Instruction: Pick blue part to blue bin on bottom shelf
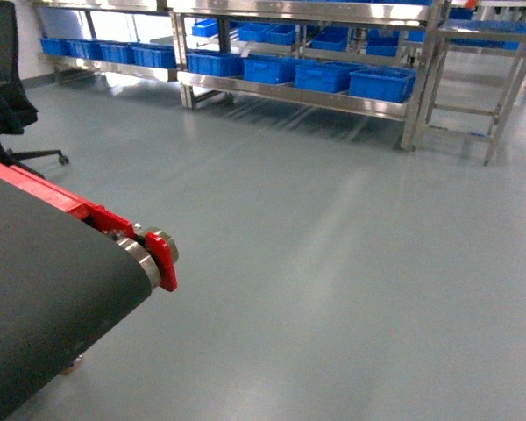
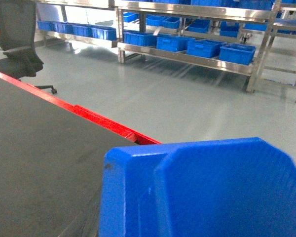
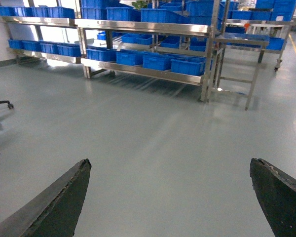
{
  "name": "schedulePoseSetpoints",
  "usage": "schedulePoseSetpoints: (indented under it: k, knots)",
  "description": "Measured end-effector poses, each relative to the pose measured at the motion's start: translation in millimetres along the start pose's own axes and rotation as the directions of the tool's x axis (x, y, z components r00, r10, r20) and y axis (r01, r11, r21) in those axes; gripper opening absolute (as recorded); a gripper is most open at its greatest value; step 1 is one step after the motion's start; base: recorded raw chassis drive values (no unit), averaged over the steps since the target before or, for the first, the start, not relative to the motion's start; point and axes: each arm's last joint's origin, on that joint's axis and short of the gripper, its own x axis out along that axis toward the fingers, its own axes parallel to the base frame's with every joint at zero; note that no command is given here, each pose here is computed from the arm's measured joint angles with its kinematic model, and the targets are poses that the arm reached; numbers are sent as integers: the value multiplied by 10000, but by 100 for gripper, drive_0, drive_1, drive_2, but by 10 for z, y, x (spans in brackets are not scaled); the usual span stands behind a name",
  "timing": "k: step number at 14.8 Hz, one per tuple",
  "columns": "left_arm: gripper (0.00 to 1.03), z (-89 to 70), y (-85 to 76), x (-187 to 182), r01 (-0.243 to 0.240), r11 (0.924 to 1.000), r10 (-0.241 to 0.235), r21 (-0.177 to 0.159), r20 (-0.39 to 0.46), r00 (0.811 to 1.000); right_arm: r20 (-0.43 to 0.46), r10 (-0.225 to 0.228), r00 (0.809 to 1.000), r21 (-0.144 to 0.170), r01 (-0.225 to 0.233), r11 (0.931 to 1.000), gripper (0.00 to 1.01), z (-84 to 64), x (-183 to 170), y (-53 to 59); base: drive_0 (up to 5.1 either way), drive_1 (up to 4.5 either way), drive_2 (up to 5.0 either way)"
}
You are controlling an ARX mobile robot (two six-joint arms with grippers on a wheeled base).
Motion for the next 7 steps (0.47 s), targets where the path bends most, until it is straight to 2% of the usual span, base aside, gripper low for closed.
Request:
schedulePoseSetpoints:
  k: [7]
  knots:
    - [44,-1,0,1,0,10000,0,2,-7,10000,0,0,10000,0,0,10000,98,0,0,0,-159,-159,-159]
